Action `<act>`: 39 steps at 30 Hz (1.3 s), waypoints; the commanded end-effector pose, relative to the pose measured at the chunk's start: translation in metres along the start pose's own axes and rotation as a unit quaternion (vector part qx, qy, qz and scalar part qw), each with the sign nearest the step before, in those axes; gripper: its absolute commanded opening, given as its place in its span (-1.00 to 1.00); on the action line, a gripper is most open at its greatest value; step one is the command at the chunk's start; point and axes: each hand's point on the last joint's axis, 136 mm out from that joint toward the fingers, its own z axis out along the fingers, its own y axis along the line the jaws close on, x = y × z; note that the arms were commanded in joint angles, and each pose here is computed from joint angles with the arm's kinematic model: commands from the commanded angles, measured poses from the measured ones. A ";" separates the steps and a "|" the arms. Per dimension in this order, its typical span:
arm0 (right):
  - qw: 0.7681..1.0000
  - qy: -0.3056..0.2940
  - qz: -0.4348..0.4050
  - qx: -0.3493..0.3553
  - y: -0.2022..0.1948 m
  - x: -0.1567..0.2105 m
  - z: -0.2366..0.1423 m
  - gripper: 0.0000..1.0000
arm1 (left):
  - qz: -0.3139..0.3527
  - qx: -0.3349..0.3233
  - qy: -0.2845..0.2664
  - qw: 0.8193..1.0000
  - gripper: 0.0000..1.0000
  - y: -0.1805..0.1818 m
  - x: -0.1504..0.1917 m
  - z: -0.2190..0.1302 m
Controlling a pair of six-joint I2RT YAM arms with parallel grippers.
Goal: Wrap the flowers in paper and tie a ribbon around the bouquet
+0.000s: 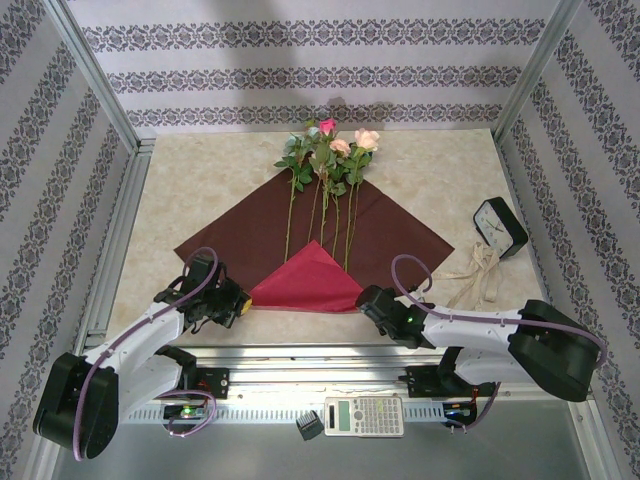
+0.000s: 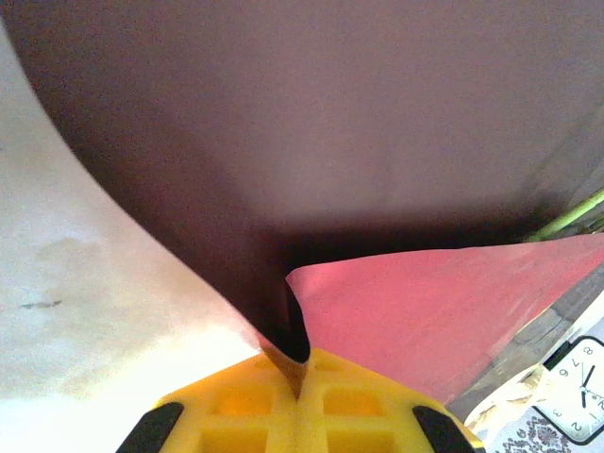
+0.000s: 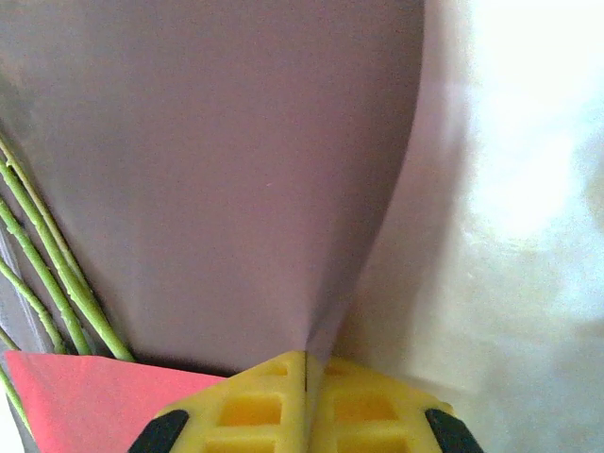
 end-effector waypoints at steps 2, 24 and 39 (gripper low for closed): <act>0.999 -0.003 -0.016 0.037 -0.005 -0.003 -0.002 -0.48 | 0.007 -0.006 -0.012 1.000 -1.00 0.007 -0.006 0.002; 0.908 0.170 -0.382 -0.027 0.125 0.114 -0.056 -0.76 | 0.035 -0.010 -0.009 0.999 -1.00 0.010 -0.003 -0.002; 0.861 0.303 -0.406 0.039 0.096 0.236 0.022 -0.84 | 0.128 -0.024 -0.020 0.991 -1.00 0.001 -0.004 -0.014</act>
